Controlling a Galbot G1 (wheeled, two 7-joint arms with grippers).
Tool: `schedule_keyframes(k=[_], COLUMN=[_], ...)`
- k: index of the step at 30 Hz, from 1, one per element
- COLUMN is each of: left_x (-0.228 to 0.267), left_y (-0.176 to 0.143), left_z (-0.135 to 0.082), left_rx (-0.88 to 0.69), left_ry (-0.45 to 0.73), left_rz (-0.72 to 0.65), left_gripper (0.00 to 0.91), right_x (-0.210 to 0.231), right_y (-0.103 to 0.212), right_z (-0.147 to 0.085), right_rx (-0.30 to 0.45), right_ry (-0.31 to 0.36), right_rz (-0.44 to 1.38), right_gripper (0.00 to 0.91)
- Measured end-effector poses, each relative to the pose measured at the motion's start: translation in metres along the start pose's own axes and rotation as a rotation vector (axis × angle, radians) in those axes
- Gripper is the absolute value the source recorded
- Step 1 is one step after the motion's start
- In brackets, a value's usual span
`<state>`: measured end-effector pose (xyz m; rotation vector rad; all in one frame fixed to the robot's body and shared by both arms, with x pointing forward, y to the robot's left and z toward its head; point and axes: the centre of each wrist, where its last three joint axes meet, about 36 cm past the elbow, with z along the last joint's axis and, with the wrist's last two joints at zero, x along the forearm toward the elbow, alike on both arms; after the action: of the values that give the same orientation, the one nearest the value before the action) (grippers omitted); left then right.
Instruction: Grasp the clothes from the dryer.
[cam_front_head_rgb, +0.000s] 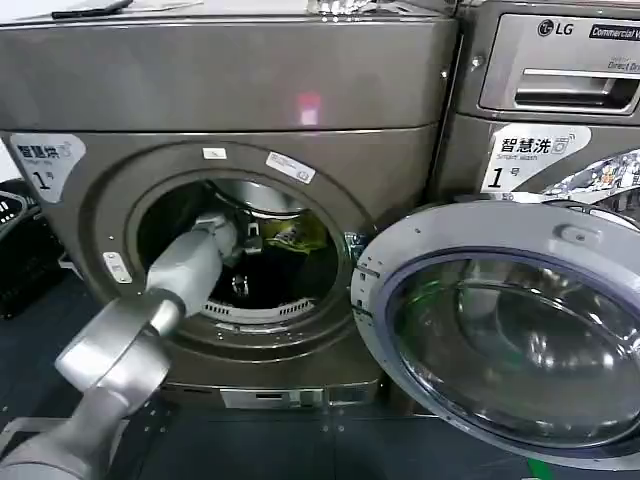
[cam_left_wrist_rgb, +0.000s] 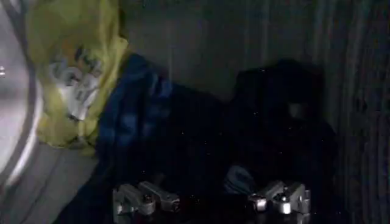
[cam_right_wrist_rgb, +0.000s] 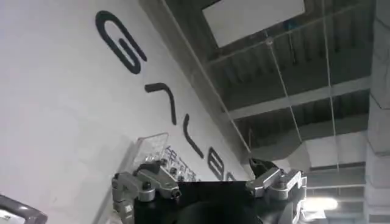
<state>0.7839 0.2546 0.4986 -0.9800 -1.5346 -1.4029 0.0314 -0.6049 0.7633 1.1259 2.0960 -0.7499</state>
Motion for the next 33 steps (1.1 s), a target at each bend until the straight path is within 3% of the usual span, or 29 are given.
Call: schedule_keyframes(k=[8,9,13,14,17,18,23,33], left_x=[-0.014,-0.015,-0.017,-0.018,-0.021,-0.022,-0.024,-0.022], left_y=[-0.01,-0.011,-0.013,-0.014,-0.016,-0.017,-0.018,-0.017], left_z=[0.003,0.002,-0.001,-0.001,0.0,0.0,-0.001,0.002], left_rx=[-0.006,-0.007,-0.01,-0.009,-0.009,-0.008,-0.005,0.019], left_ry=[0.024,0.025,0.028,0.03,0.035,0.035,0.031,0.011], left_rz=[0.029,0.031,0.04,0.042,0.052,0.053,0.064,0.055], left_gripper=[0.907,0.876,0.523,0.478,0.171,0.114,0.0,0.0], right_x=[-0.004,-0.004,-0.006,-0.006,-0.007,-0.007,-0.006,-0.004], right_y=[0.004,0.004,0.006,0.006,0.005,0.006,0.006,0.004], right_z=[0.004,0.005,0.006,0.007,0.008,0.008,0.009,0.011], right_rx=[-0.008,-0.008,-0.012,-0.012,-0.012,-0.012,-0.012,-0.01], right_ry=[-0.006,-0.006,-0.007,-0.007,-0.006,-0.005,-0.003,0.004], right_rz=[-0.005,-0.005,-0.007,-0.008,-0.006,-0.007,-0.007,0.002], right_gripper=[0.907,0.907,0.907,0.907,0.907,0.907,0.907,0.907])
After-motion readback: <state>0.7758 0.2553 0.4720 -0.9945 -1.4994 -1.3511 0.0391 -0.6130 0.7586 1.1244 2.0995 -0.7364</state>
